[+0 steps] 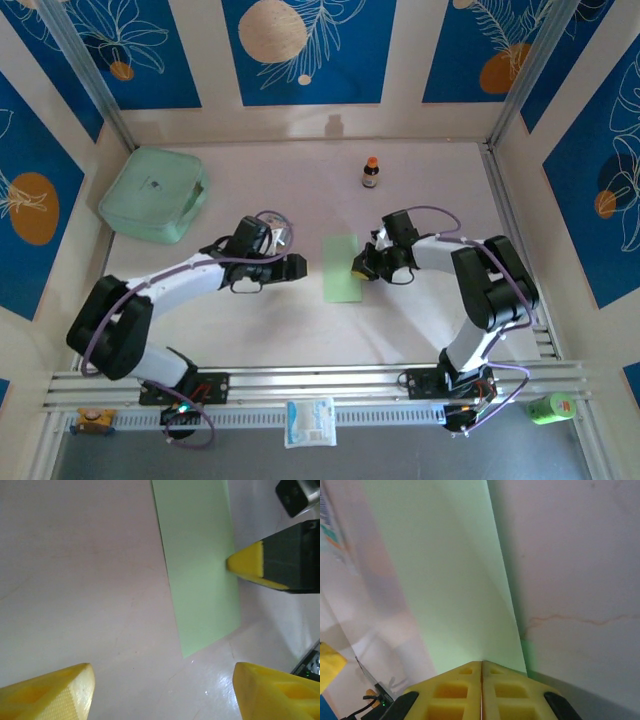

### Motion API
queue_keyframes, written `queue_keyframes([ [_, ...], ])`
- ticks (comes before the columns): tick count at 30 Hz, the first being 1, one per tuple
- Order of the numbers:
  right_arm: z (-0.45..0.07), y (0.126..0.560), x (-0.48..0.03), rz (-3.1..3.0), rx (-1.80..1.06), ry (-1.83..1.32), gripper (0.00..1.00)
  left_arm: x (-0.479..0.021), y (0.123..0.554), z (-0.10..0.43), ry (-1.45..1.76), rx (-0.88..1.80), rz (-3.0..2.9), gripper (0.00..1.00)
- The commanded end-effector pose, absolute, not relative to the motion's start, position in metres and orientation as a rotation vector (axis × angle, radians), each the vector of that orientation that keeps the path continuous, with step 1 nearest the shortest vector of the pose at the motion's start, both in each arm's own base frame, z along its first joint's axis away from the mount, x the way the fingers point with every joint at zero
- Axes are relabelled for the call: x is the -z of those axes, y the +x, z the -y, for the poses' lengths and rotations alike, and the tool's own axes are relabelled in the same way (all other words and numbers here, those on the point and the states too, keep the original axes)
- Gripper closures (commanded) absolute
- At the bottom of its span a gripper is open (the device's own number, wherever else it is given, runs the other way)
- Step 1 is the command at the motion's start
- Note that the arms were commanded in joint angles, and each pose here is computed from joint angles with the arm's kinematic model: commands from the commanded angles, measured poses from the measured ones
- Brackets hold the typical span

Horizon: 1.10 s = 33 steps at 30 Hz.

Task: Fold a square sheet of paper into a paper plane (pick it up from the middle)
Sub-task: Turn over the paper at the center of the table, then third fold the triangle at the center of the table.

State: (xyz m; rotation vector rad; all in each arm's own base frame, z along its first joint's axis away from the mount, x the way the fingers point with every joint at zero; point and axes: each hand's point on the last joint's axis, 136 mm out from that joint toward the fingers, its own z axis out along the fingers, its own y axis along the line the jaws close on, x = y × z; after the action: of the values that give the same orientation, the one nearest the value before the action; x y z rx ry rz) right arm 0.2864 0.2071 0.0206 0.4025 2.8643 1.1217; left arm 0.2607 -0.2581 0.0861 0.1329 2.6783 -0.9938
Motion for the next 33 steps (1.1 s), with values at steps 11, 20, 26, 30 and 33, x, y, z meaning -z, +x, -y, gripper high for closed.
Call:
queue_keyframes([
  [11,-0.205,0.250,-0.005,-2.938,-1.176,0.493,0.92,-0.073,0.273,0.310,0.089,1.223,-2.719,0.37],
  [20,-0.200,0.241,0.003,-2.954,-1.137,0.544,0.92,-0.044,0.264,0.330,0.041,1.239,-2.823,0.49],
  [26,-0.198,0.241,0.006,-2.960,-1.116,0.559,0.93,-0.033,0.258,0.337,0.047,1.208,-2.869,0.53],
  [30,-0.197,0.240,0.007,-2.965,-1.107,0.572,0.93,-0.026,0.254,0.340,0.044,1.201,-2.900,0.57],
  [33,-0.196,0.240,0.008,-2.966,-1.103,0.571,0.93,-0.023,0.254,0.340,0.036,1.185,-2.915,0.58],
])
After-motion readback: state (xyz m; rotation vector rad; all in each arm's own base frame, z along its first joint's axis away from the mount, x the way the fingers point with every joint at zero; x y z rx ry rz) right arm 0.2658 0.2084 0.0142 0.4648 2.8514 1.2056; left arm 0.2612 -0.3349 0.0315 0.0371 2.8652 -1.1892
